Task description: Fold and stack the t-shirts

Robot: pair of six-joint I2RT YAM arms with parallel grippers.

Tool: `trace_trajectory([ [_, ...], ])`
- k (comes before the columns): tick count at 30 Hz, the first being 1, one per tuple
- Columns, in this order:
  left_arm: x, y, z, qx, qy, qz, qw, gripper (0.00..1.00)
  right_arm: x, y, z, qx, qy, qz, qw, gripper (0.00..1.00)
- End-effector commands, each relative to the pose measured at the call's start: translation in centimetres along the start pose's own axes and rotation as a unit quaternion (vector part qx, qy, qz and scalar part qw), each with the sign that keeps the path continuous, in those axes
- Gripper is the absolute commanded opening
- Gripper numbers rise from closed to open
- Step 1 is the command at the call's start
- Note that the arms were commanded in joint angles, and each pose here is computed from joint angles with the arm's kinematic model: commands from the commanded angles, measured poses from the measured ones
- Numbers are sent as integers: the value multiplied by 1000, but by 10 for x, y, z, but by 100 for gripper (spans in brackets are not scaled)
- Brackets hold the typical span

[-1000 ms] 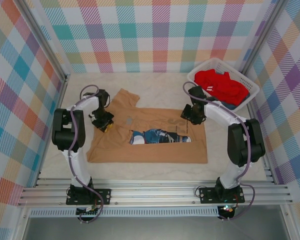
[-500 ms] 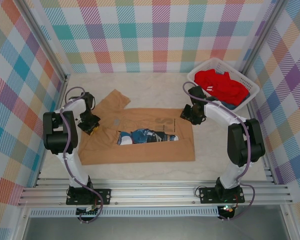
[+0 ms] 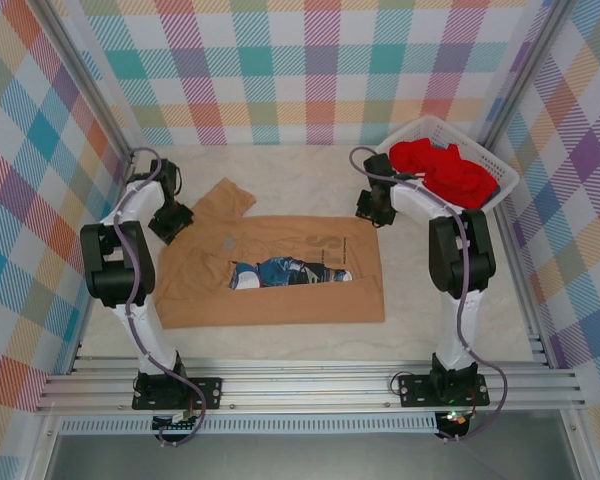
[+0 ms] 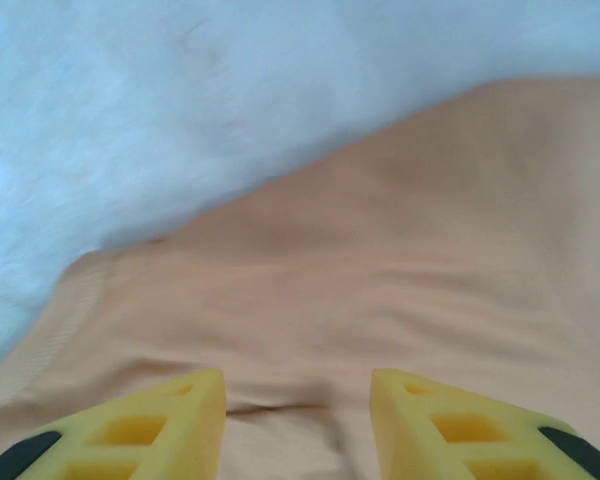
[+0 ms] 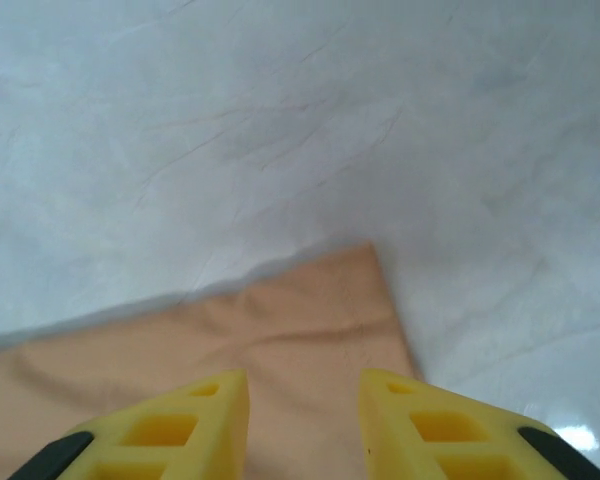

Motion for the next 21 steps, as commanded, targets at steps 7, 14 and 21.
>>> trace_trajectory([
  [7, -28, -30, -118, 80, 207, -42, 974, 43, 27, -14, -9, -20, 37, 8, 999, 35],
  [14, -8, -52, -159, 84, 241, -57, 965, 42, 40, -14, -10, -10, 44, 22, 999, 30],
  [21, 26, -65, -177, 96, 228, -70, 966, 43, 44, -13, -9, -9, 45, 31, 998, 12],
])
Point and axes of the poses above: each hand's point on the last joint's axis, 136 mm out from that joint toward the fingers, its own x axis out along the fingers, its own z axis along the line the jaws close on, y = z × x, the point moved 4 cm from there along -x, back along the fingers
